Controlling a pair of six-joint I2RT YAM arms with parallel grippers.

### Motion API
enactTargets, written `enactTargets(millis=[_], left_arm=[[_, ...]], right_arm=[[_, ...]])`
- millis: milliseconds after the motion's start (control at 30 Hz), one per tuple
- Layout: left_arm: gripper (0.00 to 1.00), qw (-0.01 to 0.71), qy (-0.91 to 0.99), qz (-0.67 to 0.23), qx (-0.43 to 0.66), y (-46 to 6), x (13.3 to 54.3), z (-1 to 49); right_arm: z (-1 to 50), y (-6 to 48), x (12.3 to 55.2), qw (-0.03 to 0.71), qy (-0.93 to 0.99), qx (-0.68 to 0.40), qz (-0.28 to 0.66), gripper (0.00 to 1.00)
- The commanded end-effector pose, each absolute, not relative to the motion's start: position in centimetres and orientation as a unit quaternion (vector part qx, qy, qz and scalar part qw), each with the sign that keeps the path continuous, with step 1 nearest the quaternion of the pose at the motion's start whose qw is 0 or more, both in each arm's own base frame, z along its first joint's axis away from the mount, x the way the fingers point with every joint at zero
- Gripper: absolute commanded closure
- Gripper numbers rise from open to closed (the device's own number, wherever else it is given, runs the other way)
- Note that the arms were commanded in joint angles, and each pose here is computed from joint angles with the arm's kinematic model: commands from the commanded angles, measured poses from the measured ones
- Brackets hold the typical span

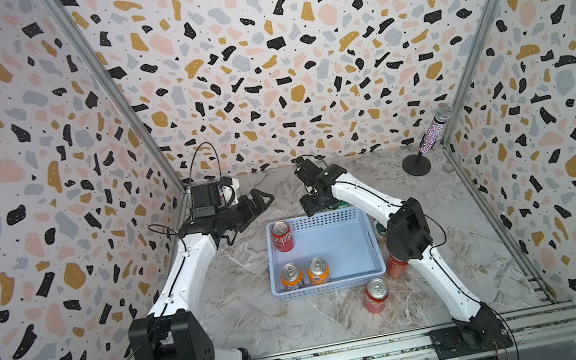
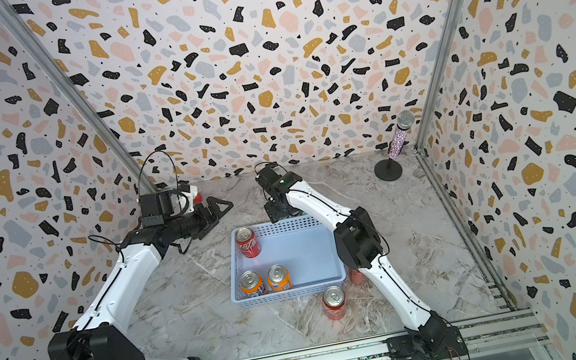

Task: Take out the drinks from the basket
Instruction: Place the drink at the center of the board, then pick up the drink from the basket.

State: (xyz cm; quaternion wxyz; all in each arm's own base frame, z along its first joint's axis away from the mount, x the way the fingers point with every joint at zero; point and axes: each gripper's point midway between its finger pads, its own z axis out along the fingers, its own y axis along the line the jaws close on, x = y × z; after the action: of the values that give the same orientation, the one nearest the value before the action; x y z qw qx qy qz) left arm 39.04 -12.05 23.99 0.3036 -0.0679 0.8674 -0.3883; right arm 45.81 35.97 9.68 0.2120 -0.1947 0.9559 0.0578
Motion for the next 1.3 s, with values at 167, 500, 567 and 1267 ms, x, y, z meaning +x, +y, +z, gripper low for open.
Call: enactTargets(millis=[167, 500, 567, 1267], left_arm=[[0.0, 0.316, 0.864, -0.388, -0.061, -12.0, 39.3, 24.2], [0.0, 0.323, 0.867, -0.375, -0.058, -11.6, 39.0, 24.4], [0.0, 0.321, 0.869, -0.371, -0.062, -11.4, 38.7, 24.2], [0.0, 0.302, 0.9, -0.306, -0.077, -9.4, 30.5, 21.8]], right_arm=[[15.5, 35.8, 45.9, 0.264, 0.942, -0.196, 0.071, 0.19], [22.2, 35.1, 45.1, 0.315, 0.923, -0.2, 0.091, 0.19], [24.0, 34.9, 44.4, 0.324, 0.917, -0.206, 0.106, 0.19], [25.5, 31.7, 29.5, 0.298, 0.883, -0.274, 0.239, 0.21]])
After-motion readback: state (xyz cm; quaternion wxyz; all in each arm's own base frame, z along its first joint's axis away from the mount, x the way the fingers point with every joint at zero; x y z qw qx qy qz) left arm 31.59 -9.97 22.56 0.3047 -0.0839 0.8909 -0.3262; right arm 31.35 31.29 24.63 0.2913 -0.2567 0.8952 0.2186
